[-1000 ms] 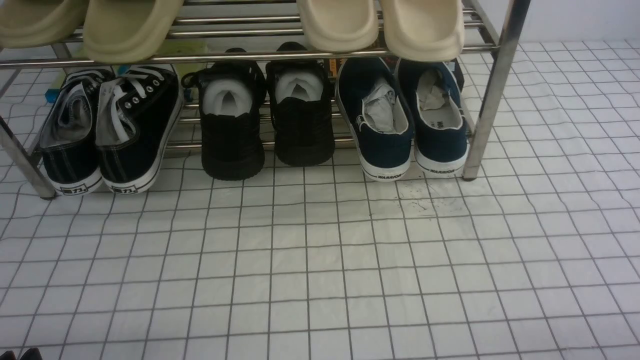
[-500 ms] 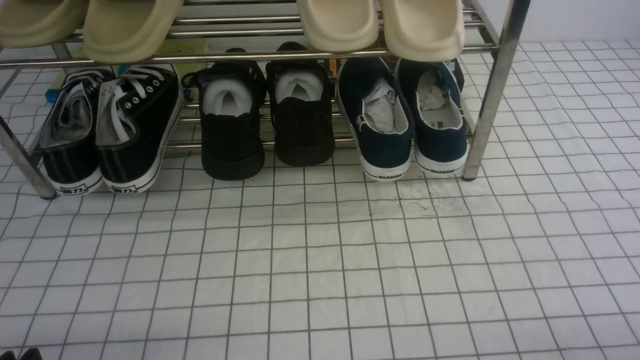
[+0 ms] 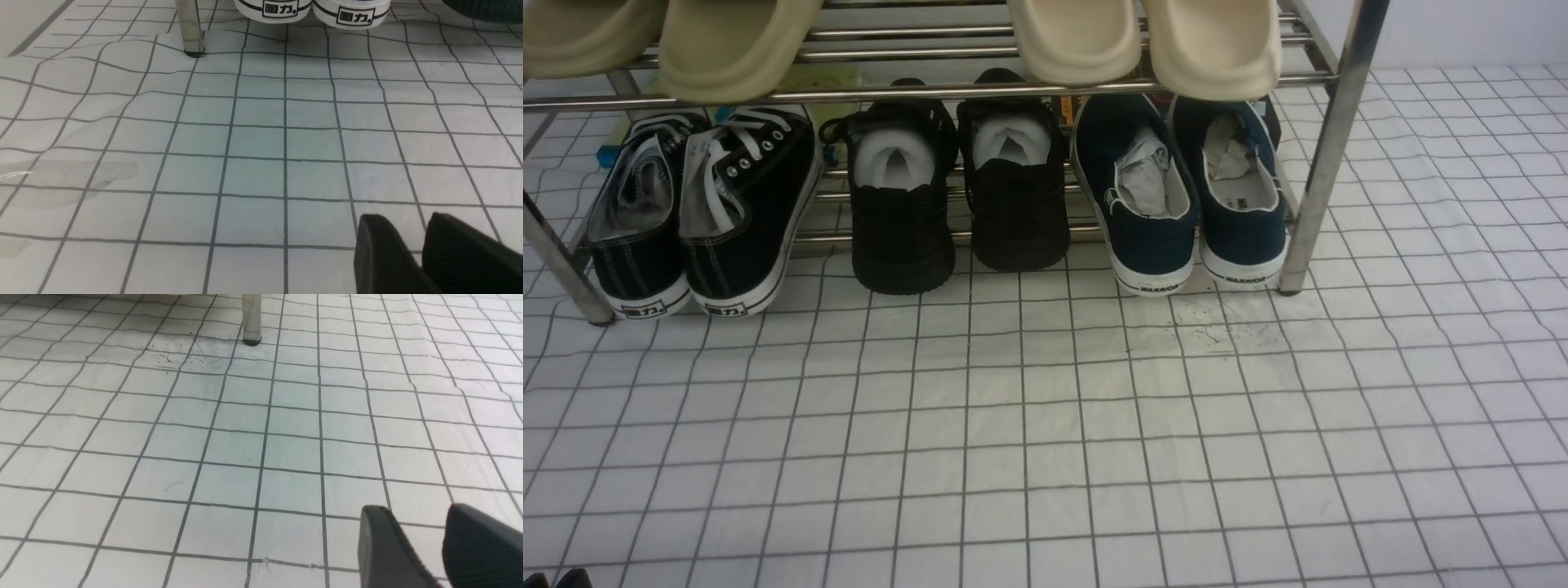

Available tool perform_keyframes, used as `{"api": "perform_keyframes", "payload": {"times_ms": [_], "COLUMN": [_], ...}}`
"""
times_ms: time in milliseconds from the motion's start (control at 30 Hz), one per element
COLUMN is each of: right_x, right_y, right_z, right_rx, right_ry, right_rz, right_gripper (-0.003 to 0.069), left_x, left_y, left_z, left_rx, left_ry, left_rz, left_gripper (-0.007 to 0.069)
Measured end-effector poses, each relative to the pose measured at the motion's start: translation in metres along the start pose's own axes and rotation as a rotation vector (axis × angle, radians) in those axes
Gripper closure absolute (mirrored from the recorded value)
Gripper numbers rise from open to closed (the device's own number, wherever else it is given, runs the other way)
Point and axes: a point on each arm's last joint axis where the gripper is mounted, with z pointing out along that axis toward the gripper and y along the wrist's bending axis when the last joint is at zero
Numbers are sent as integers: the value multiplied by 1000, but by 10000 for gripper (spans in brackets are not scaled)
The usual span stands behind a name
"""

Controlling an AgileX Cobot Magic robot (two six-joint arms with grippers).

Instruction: Take the shoes off the shelf with your hand from the white checkered tablecloth.

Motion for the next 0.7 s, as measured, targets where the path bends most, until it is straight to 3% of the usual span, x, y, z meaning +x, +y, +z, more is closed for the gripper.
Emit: {"api": "perform_keyframes", "payload": {"times_ms": [67, 100, 233, 400, 567, 600, 700], "right_x": [-1, -1, -2, -5, -35, -60, -106], "right_y": [2, 6, 13, 16, 20, 19, 15], "right_z": [0, 0, 0, -1, -16, -23, -28], "right_rx": [-20, -65, -151, -196, -227, -196, -101], "right_ry": [-6, -10, -2, 5, -19, -25, 71], "right_rz": [93, 297, 671, 814, 701, 581, 385], "right_gripper": [420, 420, 420, 428, 522, 596, 669], "left_x": [0, 0, 0, 0, 0, 0, 0], "left_y": [0, 0, 0, 0, 0, 0, 0], "left_z": [0, 0, 0, 0, 0, 0, 0], "left_rx": [0, 0, 0, 0, 0, 0, 0], "left_ry": [0, 0, 0, 0, 0, 0, 0], "left_rz": [0, 0, 0, 0, 0, 0, 0], "left_gripper": [428, 428, 428, 428, 428, 428, 428]}}
